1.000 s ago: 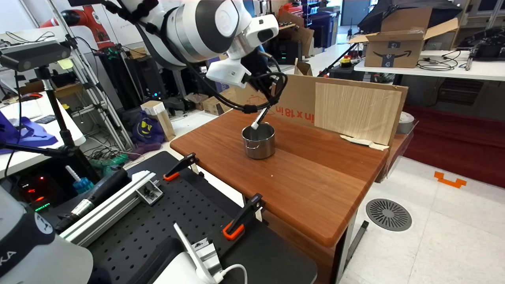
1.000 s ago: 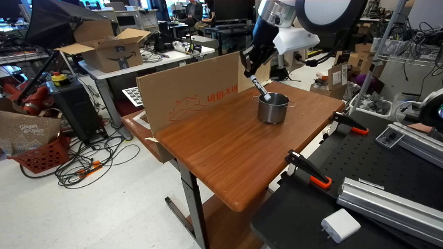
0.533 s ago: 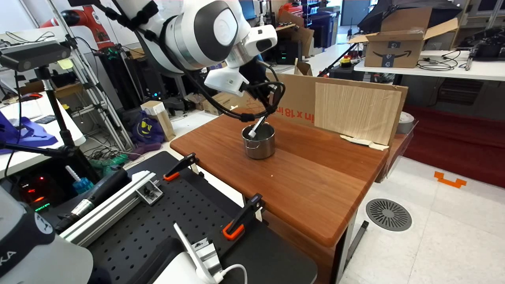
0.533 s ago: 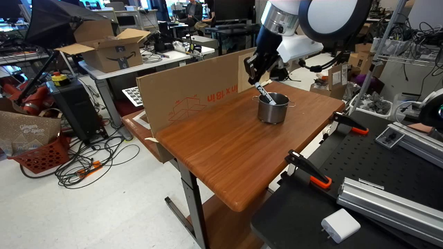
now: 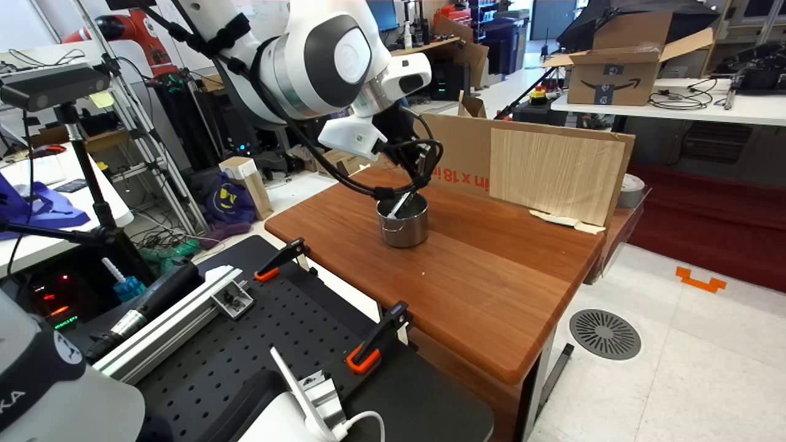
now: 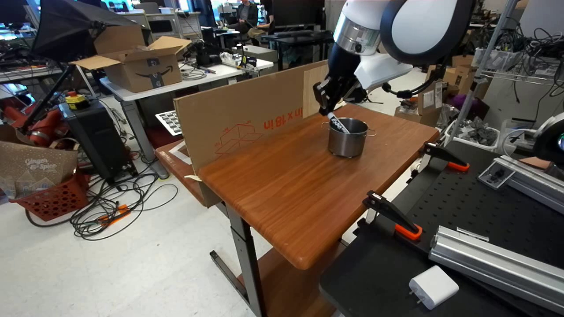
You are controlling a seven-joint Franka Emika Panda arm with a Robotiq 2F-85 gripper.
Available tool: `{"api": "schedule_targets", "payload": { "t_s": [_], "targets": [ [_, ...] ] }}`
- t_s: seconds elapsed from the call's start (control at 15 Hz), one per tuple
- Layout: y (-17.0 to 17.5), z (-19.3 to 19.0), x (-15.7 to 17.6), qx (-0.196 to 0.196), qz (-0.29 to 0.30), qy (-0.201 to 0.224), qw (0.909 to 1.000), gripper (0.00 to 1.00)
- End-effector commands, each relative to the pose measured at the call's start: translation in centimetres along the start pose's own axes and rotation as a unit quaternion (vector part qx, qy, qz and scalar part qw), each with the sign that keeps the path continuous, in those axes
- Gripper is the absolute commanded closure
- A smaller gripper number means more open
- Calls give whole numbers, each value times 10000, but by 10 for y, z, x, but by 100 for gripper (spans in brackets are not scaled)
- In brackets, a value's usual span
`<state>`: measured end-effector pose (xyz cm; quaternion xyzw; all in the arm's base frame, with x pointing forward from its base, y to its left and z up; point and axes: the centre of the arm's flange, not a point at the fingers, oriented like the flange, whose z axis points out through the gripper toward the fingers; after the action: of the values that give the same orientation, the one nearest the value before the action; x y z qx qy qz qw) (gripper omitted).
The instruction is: Put the marker in the pot
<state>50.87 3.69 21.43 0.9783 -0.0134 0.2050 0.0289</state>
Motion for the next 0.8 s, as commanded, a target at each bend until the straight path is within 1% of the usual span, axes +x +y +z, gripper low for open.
{"api": "schedule_targets", "payload": {
  "t_s": [0.0, 0.2, 0.4, 0.53, 0.67, 0.73],
  "targets": [
    [1, 0, 3, -7, -43, 27, 10000, 48],
    [1, 0, 4, 7, -43, 9, 10000, 27],
    [0, -3, 3, 9, -55, 21, 10000, 3],
    [-1, -14, 3, 66, -77, 42, 9999, 0],
    [-3, -33, 4, 216, -126, 50, 9997, 0],
    [-6, -42, 5, 263, -206, -21, 9994, 0]
  ]
}}
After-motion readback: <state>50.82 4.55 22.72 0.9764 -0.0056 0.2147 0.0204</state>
